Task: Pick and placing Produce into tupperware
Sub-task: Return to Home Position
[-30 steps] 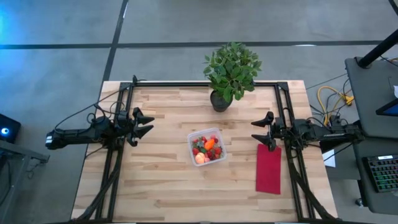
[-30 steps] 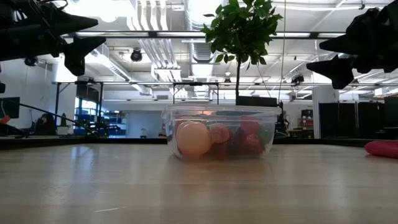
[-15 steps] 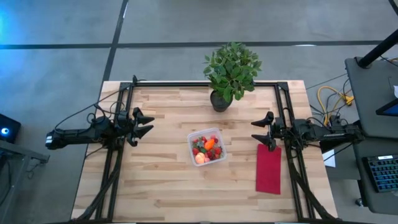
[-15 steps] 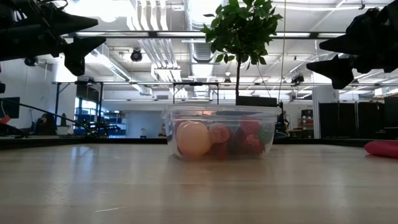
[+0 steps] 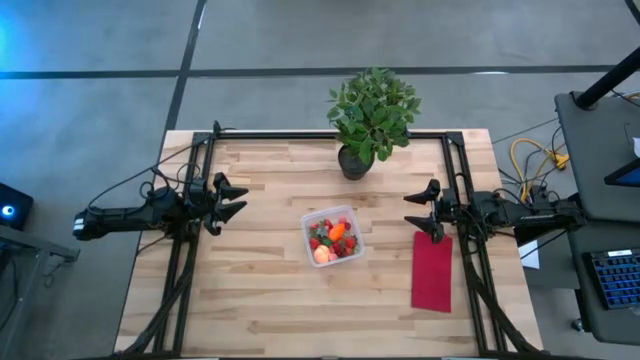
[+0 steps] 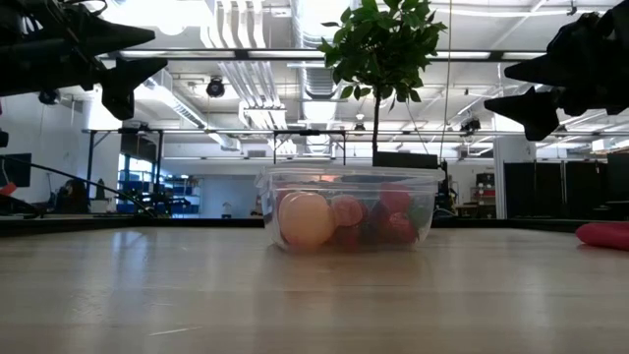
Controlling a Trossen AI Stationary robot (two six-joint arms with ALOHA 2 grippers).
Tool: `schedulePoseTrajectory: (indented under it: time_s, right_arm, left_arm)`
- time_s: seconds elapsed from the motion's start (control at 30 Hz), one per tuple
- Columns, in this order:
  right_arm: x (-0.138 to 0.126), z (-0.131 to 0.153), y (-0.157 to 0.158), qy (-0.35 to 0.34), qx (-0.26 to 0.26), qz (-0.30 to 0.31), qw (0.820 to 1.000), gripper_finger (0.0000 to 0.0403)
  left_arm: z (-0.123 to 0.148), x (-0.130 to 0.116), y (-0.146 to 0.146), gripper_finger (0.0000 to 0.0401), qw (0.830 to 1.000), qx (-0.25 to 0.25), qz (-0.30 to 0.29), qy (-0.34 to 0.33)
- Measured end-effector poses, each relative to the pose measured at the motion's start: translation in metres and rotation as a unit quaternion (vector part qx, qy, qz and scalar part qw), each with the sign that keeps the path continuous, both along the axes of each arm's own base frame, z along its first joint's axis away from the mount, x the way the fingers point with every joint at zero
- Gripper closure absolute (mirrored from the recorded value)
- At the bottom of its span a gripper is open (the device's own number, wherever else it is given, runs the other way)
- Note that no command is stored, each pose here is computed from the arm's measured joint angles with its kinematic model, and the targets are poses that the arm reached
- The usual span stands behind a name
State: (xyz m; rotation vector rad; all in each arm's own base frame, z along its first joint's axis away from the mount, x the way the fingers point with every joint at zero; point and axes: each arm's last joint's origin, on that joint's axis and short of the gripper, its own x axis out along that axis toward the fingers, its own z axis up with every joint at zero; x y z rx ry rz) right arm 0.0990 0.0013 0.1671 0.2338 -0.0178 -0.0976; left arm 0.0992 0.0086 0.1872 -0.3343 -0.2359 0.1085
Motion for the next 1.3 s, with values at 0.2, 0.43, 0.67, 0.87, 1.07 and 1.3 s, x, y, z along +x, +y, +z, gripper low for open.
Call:
schedulePoseTrajectory:
  time_s: [0.2, 0.43, 0.67, 0.87, 1.07, 1.3]
  right_arm:
    - [0.0, 0.0, 0.0, 0.0, 0.0, 0.0, 1.0, 0.0092]
    - [0.0, 0.0, 0.0, 0.0, 0.0, 0.0, 1.0, 0.0097]
    - [0.0, 0.0, 0.0, 0.0, 0.0, 0.0, 1.0, 0.0096]
    - [0.0, 0.0, 0.0, 0.0, 0.0, 0.0, 1.0, 0.0093]
    - [0.0, 0.0, 0.0, 0.0, 0.0, 0.0, 1.0, 0.0099]
    - [0.0, 0.0, 0.0, 0.0, 0.0, 0.0, 1.0, 0.0093]
  left_arm:
    - [0.0, 0.0, 0.0, 0.0214, 1.0, 0.0, 0.0, 0.0]
    - [0.0, 0.0, 0.0, 0.0214, 1.0, 0.0, 0.0, 0.0]
    - [0.0, 0.0, 0.0, 0.0214, 1.0, 0.0, 0.0, 0.0]
    - [0.0, 0.0, 0.0, 0.0214, 1.0, 0.0, 0.0, 0.0]
    - [-0.0001, 0.0, 0.0, 0.0214, 1.0, 0.0, 0.0, 0.0]
    - [0.0, 0.0, 0.0, 0.0214, 1.0, 0.0, 0.0, 0.0]
